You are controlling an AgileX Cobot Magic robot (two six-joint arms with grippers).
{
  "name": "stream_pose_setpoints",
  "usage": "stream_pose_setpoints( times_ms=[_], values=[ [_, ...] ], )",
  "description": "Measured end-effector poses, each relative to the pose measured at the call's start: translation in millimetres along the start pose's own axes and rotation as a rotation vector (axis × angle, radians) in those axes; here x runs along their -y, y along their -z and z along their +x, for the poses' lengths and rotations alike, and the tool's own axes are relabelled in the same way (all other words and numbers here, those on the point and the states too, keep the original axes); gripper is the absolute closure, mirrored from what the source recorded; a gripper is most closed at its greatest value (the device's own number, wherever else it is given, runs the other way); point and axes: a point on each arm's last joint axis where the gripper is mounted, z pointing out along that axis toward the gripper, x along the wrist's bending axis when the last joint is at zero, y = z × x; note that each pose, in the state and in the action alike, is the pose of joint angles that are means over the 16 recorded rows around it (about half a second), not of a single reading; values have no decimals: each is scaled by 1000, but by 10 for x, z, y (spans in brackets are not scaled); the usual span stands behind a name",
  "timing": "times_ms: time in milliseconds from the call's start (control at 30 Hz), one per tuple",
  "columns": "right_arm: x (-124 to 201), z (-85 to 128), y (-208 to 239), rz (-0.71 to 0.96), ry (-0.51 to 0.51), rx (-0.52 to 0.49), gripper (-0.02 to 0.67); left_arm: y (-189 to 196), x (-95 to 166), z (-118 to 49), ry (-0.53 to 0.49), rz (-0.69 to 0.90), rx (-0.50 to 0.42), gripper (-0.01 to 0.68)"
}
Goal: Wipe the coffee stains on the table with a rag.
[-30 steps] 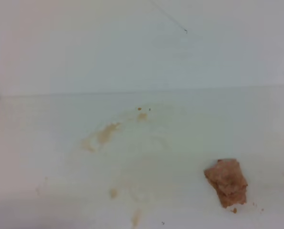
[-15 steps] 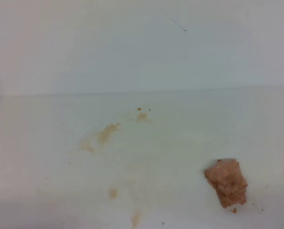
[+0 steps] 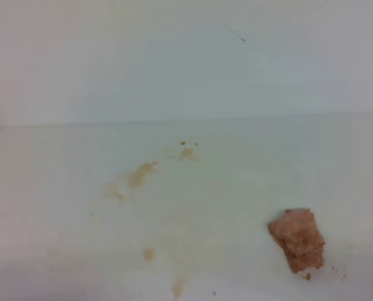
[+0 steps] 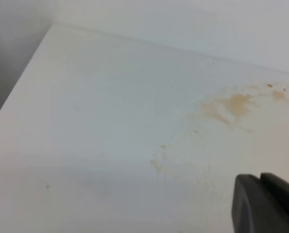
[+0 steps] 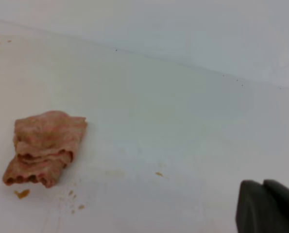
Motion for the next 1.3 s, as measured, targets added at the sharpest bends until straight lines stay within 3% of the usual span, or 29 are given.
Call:
stream_pose_setpoints(
  times_ms=[1300],
  values=[
    [1,0,-1,1,0,0,649,0,0,0,0,0,0,675]
  ],
)
